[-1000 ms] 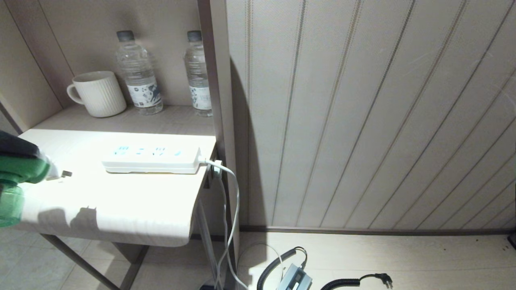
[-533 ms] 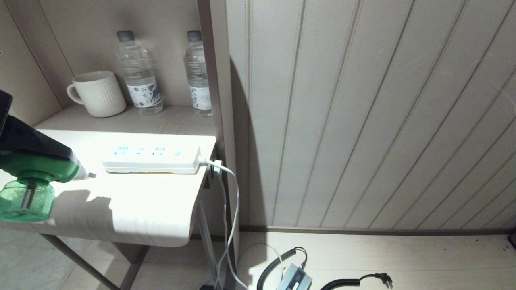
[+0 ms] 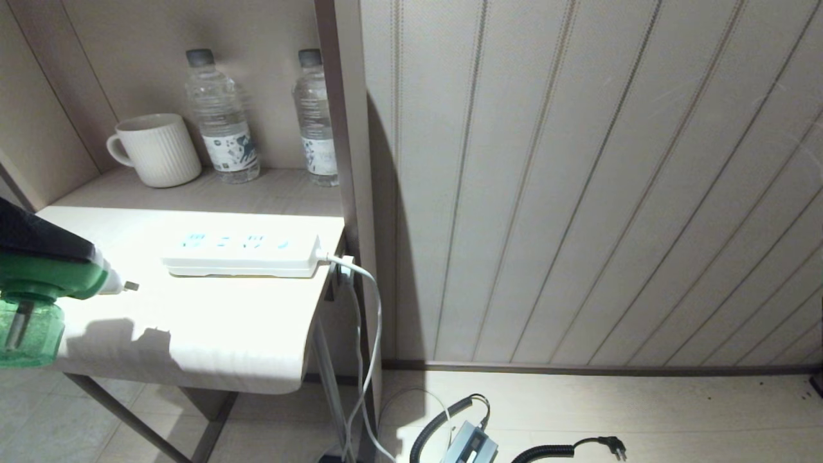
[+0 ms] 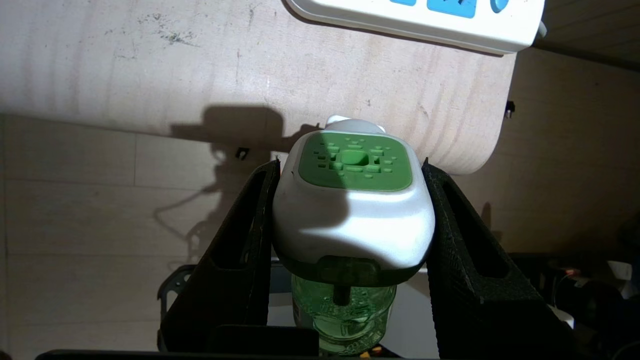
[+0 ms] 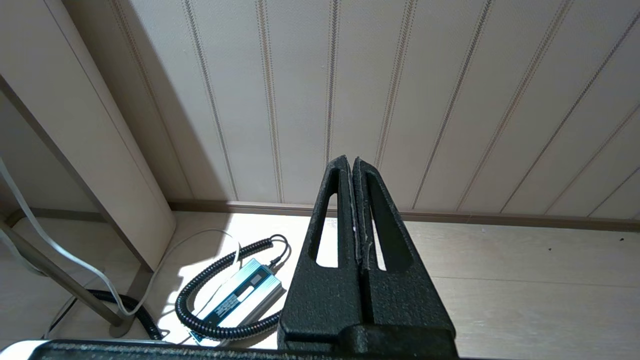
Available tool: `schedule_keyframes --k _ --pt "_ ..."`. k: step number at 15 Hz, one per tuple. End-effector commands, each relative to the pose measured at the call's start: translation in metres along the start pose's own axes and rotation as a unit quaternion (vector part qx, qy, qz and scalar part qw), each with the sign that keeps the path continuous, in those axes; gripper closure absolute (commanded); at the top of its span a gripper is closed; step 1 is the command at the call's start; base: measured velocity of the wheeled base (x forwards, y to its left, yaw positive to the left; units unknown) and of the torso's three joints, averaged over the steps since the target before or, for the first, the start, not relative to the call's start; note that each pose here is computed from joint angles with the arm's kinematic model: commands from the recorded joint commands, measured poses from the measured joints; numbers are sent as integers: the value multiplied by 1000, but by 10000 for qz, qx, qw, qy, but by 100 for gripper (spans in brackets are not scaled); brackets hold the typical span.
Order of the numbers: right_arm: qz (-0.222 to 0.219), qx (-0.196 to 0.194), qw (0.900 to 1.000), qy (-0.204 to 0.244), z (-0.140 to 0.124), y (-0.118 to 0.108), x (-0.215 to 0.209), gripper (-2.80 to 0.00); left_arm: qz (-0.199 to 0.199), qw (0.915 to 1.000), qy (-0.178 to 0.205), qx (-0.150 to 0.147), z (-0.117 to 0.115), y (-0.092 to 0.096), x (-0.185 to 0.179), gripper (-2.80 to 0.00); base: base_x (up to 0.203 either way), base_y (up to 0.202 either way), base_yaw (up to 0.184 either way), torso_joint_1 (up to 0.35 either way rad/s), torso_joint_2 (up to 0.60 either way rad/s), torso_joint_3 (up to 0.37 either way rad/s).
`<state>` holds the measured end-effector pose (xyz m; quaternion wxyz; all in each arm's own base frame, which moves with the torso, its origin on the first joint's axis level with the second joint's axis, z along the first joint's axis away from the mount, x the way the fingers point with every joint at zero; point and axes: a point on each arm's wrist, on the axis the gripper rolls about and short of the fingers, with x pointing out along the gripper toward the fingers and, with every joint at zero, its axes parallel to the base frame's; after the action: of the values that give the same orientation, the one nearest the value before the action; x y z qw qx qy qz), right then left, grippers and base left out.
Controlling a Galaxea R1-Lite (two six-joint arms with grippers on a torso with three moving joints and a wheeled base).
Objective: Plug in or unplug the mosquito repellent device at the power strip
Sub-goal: Insert the plug into the socket
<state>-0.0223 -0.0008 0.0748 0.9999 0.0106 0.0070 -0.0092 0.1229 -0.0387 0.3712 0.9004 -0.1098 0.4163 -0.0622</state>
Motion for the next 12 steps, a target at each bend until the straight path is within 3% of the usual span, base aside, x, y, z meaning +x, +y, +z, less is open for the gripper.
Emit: schedule_keyframes --k 1,7,12 --pt "-1 0 10000 -2 0 0 0 0 11 10000 26 -15 -2 1 -2 0 0 0 0 0 0 0" --pt "-1 0 10000 -2 0 0 0 0 0 9999 113 -12 0 -1 4 0 0 0 0 102 -309 -209" --pt "-1 0 10000 -2 0 0 0 0 65 9986 521 1 14 -9 35 0 0 0 0 182 -457 -280"
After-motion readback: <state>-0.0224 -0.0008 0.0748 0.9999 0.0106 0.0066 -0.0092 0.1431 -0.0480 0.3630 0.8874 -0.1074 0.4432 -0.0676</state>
